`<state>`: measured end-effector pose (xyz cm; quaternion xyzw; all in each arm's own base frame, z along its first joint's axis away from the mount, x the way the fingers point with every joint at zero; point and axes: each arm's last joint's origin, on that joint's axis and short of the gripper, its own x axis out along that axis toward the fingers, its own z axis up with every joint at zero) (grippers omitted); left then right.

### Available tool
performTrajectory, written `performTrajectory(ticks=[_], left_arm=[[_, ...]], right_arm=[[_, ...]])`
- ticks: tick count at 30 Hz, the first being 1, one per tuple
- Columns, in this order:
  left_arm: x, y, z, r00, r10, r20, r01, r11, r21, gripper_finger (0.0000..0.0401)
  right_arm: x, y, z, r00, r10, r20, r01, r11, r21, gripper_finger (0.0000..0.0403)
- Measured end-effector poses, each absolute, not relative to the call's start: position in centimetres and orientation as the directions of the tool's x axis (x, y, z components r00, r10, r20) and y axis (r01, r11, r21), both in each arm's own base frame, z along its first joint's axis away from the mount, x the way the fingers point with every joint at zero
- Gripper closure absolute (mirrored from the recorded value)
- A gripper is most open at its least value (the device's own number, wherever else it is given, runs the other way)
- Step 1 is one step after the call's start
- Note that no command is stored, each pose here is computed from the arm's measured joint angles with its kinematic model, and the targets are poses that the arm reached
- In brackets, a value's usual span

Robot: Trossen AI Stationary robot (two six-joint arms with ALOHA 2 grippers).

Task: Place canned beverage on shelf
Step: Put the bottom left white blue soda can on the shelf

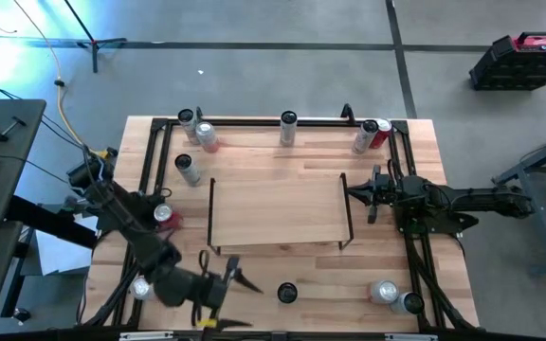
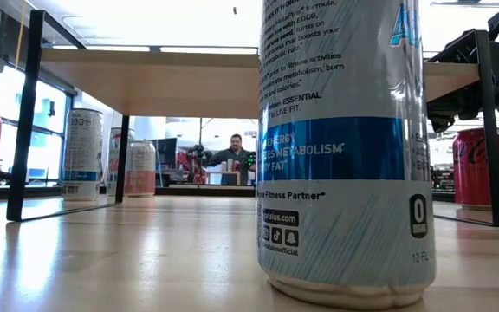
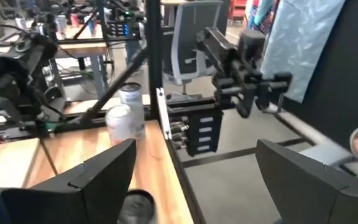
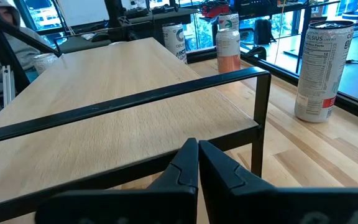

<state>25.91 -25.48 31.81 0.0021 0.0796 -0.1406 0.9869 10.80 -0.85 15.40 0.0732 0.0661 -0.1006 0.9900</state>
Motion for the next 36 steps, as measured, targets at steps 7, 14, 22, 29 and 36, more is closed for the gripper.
performTrajectory(ticks=[7, 14, 22, 29, 36], left_arm=[[25.3, -27.7, 29.2, 0.970, -0.139, -0.198, 0.142, 0.990, -0.001, 0.0080], [26.2, -29.1, 26.0, 0.958, -0.130, -0.257, 0.116, 0.991, -0.068, 0.0080], [27.8, -29.5, 21.8, 0.958, 0.033, -0.284, -0.025, 0.999, 0.031, 0.0080], [30.1, -28.6, 20.1, 0.958, 0.086, -0.273, -0.088, 0.996, 0.004, 0.0080], [31.3, -27.5, 19.5, 0.953, 0.076, -0.294, -0.092, 0.995, -0.041, 0.0080]], right_arm=[[10.8, -0.9, 15.4, 0.971, -0.190, -0.145, 0.209, 0.969, 0.132, 0.0403], [10.8, -0.9, 15.4, 0.971, -0.189, -0.145, 0.209, 0.969, 0.132, 0.0403], [10.8, -0.8, 15.4, 0.971, -0.189, -0.146, 0.209, 0.969, 0.132, 0.0403], [10.8, -0.9, 15.4, 0.971, -0.190, -0.145, 0.209, 0.969, 0.132, 0.0403], [10.8, -0.8, 15.4, 0.971, -0.189, -0.146, 0.209, 0.969, 0.132, 0.0403]])
